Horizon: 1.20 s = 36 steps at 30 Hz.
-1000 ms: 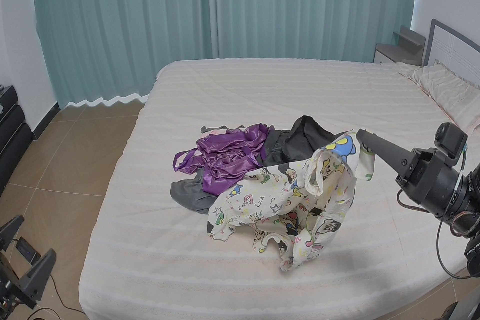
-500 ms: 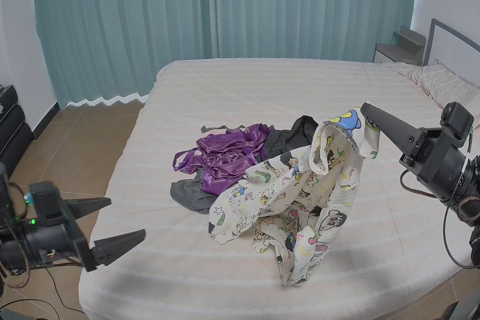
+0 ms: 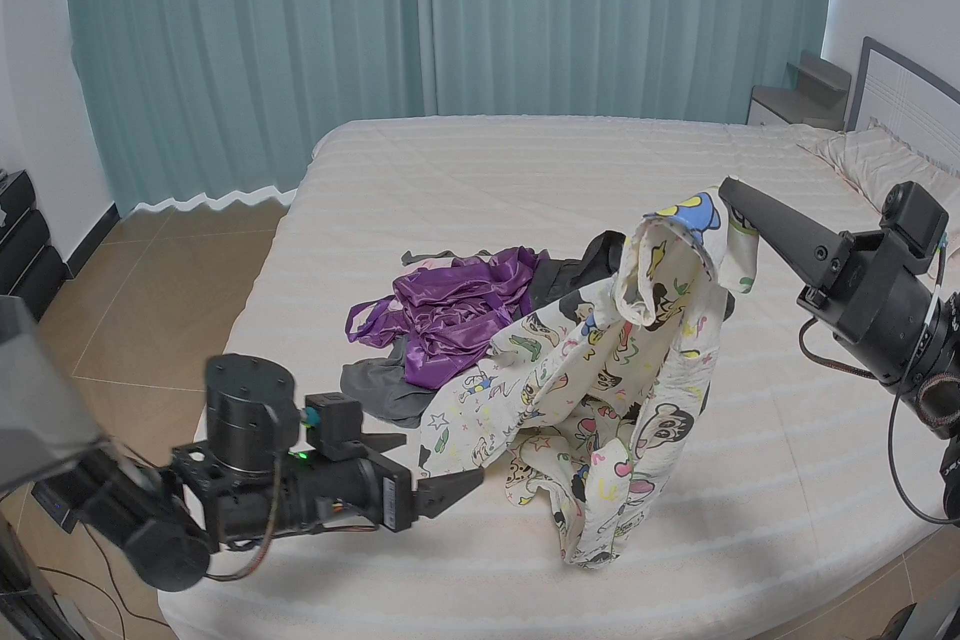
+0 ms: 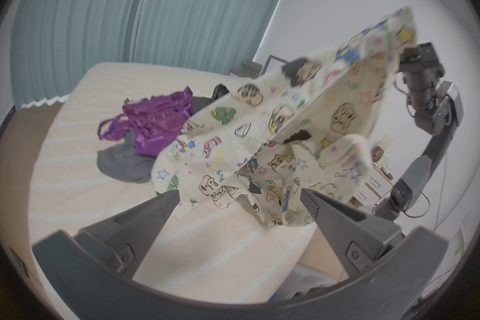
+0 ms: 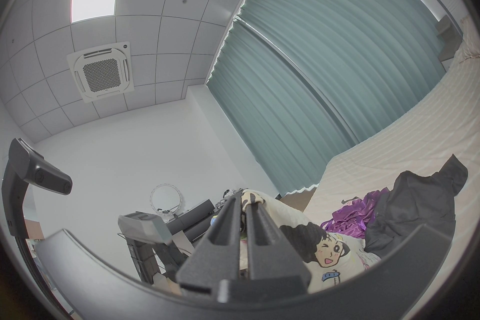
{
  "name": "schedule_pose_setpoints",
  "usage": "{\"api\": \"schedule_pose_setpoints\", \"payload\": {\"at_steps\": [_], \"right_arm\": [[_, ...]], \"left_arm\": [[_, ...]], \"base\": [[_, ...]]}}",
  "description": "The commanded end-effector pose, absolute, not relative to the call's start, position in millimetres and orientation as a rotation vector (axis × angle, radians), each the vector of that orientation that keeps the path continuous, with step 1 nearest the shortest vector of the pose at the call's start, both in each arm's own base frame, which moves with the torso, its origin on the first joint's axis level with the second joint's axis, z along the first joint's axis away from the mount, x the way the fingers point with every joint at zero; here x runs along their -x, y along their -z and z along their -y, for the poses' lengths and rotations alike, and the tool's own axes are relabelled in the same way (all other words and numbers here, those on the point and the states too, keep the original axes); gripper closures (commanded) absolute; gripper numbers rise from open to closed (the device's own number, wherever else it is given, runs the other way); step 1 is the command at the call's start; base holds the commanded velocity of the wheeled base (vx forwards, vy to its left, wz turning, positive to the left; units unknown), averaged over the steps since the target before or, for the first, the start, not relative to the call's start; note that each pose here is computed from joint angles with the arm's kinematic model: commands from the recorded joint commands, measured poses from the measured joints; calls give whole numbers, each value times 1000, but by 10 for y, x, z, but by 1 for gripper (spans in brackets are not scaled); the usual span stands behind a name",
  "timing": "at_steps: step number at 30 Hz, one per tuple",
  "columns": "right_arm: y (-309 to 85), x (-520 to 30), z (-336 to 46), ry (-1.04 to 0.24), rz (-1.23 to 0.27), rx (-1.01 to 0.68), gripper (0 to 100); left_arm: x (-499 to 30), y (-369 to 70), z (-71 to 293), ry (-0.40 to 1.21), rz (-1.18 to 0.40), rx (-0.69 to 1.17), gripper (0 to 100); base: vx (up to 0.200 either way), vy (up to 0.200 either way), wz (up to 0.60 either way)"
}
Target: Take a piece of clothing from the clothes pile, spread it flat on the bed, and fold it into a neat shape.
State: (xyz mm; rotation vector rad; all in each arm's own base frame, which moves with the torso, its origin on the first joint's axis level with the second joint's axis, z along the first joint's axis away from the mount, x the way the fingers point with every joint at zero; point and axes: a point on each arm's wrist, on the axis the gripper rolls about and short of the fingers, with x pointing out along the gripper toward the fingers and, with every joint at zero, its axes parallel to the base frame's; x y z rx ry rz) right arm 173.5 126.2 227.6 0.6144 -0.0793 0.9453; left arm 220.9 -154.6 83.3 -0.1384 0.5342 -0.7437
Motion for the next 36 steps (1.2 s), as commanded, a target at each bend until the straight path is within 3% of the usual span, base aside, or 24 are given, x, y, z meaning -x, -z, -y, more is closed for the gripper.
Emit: {"api": "schedule_pose_setpoints", "payload": {"at_steps": [1, 9, 15, 31, 32, 36], "right_arm": [[-2325, -1782, -1297, -951, 94, -614, 100], [-2315, -1820, -1317, -943, 89, -616, 100], [-2315, -1820, -1317, -944, 88, -616, 100], [-2396, -1818, -1307, -947, 123, -622, 100], [-2385, -1825, -1299, -941, 120, -621, 100], [-2367, -1841, -1276, -928, 117, -621, 100]], "left_arm": [[-2389, 33, 2026, 704, -685, 163, 0], [-2541, 191, 2064, 676, -669, 174, 0], [-2719, 206, 2151, 568, -554, 237, 0], [-3160, 632, 2280, 495, -529, 327, 0], [-3167, 652, 2275, 484, -528, 325, 100], [-3158, 639, 2248, 434, -517, 318, 100]], "base": [[0, 0, 0], [0, 0, 0], [0, 0, 0], [0, 0, 0], [0, 0, 0], [0, 0, 0]]}}
